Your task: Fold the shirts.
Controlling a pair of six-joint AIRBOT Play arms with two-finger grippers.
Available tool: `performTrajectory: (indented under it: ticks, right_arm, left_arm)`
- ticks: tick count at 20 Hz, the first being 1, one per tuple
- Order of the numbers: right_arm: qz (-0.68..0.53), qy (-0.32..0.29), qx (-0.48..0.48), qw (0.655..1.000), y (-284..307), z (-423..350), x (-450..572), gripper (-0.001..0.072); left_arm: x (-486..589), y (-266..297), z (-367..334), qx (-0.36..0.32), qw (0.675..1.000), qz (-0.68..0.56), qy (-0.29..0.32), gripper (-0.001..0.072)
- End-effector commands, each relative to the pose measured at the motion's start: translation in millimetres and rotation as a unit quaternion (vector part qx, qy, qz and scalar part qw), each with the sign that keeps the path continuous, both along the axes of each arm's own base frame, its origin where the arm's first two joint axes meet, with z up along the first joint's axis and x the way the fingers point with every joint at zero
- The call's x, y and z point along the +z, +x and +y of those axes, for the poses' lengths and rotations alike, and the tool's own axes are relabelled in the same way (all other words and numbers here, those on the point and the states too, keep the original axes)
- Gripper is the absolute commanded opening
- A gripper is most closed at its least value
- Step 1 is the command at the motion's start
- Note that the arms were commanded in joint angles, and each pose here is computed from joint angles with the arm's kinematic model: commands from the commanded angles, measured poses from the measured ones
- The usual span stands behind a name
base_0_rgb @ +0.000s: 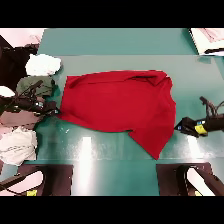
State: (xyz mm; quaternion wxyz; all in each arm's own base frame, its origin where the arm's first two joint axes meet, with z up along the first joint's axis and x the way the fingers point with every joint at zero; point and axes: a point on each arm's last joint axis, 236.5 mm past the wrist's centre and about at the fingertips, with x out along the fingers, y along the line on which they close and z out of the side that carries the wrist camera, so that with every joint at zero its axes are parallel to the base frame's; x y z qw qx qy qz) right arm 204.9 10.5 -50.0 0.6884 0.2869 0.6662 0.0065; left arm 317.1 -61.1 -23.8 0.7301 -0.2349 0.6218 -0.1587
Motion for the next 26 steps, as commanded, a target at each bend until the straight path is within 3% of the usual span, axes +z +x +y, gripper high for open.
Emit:
performTrajectory:
  ticks: [1,4,7,8,9,10,11,17,19,21,26]
  right_arm:
    - [-0.007,0.017,-0.041,0.999,-5,-1,-26,0.0448]
    - [-0.011,0.055,-0.063,0.996,13,7,-37,0.0427]
    - [0.0,0.072,-0.066,0.995,17,10,-49,0.0309]
    - [0.003,0.072,-0.067,0.995,17,9,-52,0.0301]
    - [0.001,0.072,-0.06,0.996,17,10,-53,0.022]
    - [-0.005,0.071,-0.049,0.996,17,10,-52,0.0044]
    - [-0.012,0.067,-0.047,0.997,18,9,-49,0.0015]
    - [-0.216,0.007,-0.046,0.975,93,-17,82,0.0013]
    - [-0.332,-0.001,-0.044,0.942,127,-18,176,0.0012]
    - [-0.423,-0.027,-0.032,0.905,142,-21,265,0.0012]
    - [-0.612,-0.132,0.009,0.779,110,-6,471,0.0013]
  left_arm:
    - [10,7,-2,0.0,1.0,-0.013,-0.008,0.0022]
    - [11,7,-3,0.0,1.0,-0.011,-0.009,0.0023]
    - [11,6,-3,0.0,1.0,-0.01,-0.009,0.0023]
    - [11,6,-3,0.001,1.0,-0.01,-0.01,0.0023]
    - [11,6,-3,0.001,1.0,-0.01,-0.009,0.0023]
    - [11,7,-3,0.002,1.0,-0.011,-0.01,0.0023]
    - [12,8,-4,0.004,1.0,-0.013,-0.012,0.0023]
    - [132,88,-21,0.04,0.98,-0.176,-0.089,0.0022]
    - [223,112,-31,0.035,0.952,-0.274,-0.128,0.0023]
    - [314,116,-35,0.014,0.918,-0.375,-0.126,0.0022]
    - [512,39,-55,-0.061,0.799,-0.594,-0.063,0.0022]
